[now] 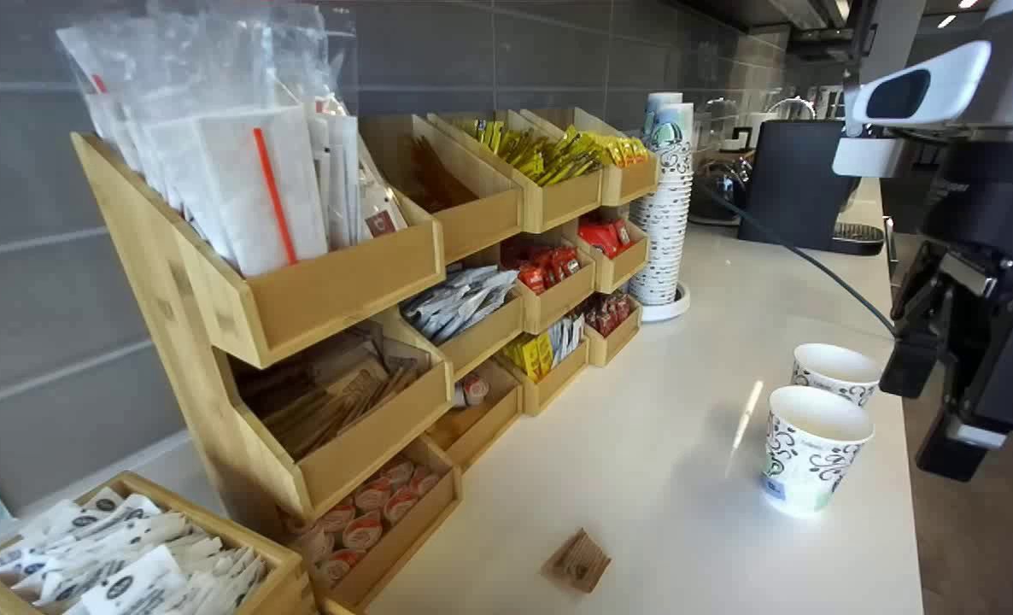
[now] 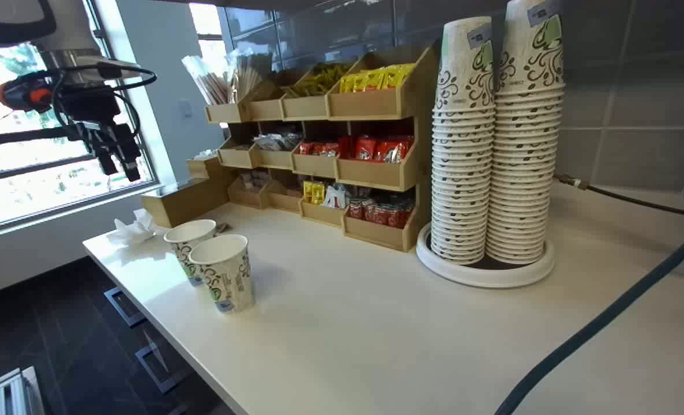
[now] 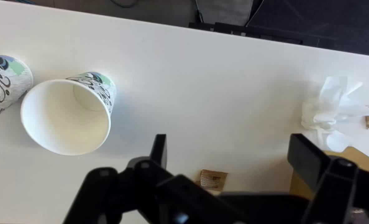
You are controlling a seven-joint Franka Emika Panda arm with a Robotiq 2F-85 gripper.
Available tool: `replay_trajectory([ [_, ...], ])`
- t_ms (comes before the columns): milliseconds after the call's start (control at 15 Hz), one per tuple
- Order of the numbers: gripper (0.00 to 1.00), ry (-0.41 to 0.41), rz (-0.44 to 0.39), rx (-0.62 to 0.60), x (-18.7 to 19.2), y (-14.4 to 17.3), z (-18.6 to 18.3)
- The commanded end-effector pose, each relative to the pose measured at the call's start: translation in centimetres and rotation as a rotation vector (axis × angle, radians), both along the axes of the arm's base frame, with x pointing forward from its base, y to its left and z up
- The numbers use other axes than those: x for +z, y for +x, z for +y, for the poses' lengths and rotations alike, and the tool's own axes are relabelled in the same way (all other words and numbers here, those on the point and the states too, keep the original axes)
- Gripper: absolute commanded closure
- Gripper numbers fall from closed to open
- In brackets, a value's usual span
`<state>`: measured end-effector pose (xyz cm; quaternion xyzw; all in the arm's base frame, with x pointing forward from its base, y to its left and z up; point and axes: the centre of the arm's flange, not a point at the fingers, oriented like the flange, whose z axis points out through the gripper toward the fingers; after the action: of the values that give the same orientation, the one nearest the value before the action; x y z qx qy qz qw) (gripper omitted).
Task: Pick up the paper cup on the right and pour its contents into the paper cup on the left
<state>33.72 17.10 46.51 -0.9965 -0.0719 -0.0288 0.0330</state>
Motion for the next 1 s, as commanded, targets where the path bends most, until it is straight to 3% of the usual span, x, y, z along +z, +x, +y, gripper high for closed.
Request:
replay_trajectory([
  [0,0.00,0.000,0.000,0.000,0.0,0.0,0.0],
  [267,0.00,0.000,0.000,0.000,0.0,0.0,0.0],
  [333,0.00,0.012,0.011,-0.061,-0.1,0.4,-1.0],
  [400,0.00,-0.008,0.000,-0.161,-0.3,0.7,-2.8],
  [933,0.00,0.019,0.035,-0.590,0.9,0.7,-17.6],
])
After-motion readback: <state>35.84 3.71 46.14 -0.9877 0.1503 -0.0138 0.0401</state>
